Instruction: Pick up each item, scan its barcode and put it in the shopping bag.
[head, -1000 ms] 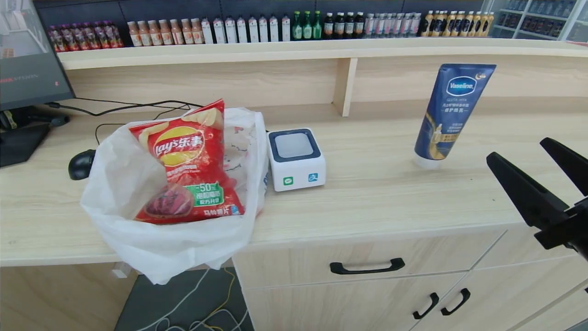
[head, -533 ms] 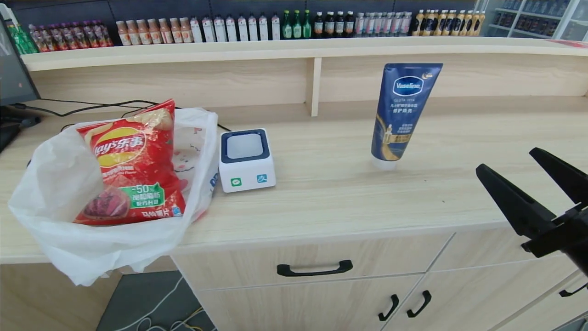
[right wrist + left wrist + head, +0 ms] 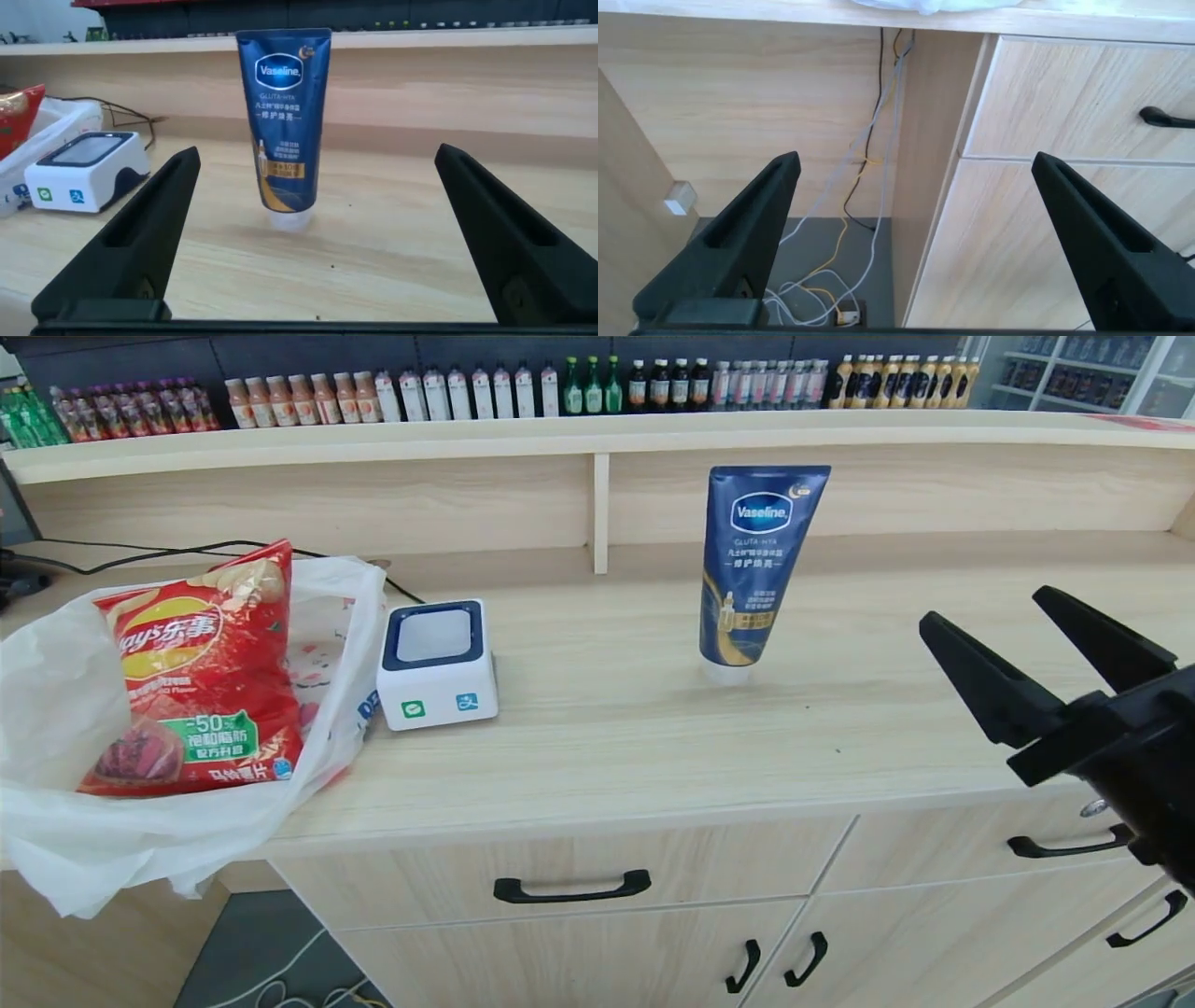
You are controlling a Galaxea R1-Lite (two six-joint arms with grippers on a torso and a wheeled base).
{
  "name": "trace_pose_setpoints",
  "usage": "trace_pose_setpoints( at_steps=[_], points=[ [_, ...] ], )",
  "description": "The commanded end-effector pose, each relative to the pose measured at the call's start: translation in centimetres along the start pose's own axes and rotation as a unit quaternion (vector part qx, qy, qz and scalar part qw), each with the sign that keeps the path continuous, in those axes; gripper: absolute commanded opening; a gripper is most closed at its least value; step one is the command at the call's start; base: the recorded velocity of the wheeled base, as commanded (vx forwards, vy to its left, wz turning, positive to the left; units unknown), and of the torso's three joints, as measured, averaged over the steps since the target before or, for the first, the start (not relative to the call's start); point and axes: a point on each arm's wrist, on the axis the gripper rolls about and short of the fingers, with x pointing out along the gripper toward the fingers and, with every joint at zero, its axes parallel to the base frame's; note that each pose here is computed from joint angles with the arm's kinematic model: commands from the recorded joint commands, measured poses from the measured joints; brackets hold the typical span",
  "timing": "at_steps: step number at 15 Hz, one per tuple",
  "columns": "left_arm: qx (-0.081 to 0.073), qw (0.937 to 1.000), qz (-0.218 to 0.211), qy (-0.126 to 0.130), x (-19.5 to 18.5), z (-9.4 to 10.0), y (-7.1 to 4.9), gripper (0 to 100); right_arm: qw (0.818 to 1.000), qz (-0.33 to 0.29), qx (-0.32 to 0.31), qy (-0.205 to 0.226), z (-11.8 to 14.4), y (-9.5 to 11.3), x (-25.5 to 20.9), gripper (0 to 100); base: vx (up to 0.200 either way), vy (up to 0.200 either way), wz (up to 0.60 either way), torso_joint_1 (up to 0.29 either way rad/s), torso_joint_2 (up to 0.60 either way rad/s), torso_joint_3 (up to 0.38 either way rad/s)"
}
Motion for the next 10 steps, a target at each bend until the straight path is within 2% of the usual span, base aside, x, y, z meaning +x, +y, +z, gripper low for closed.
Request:
trace_pose_setpoints(
  at_steps=[1,4,7,10],
  points=[
    [0.000,1.0000,0.000,0.000,0.0,0.0,0.0,100,1.000,0.002,-0.016,0.011,-0.9,0.4,1.9,100,0.000,0.000,0.00,0.000,0.00,0.000],
    [0.000,1.0000,0.000,0.000,0.0,0.0,0.0,100,1.000,-0.001,-0.019,0.014,-1.7,0.8,4.2,100,0.000,0.000,0.00,0.000,0.00,0.000],
    [0.000,1.0000,0.000,0.000,0.0,0.0,0.0,100,0.998,-0.017,-0.024,0.053,-4.1,1.2,5.2,100,0.000,0.000,0.00,0.000,0.00,0.000],
    [0.000,1.0000,0.000,0.000,0.0,0.0,0.0,100,0.996,-0.029,-0.028,0.078,-3.8,1.5,7.3,100,0.000,0.000,0.00,0.000,0.00,0.000]
  ],
)
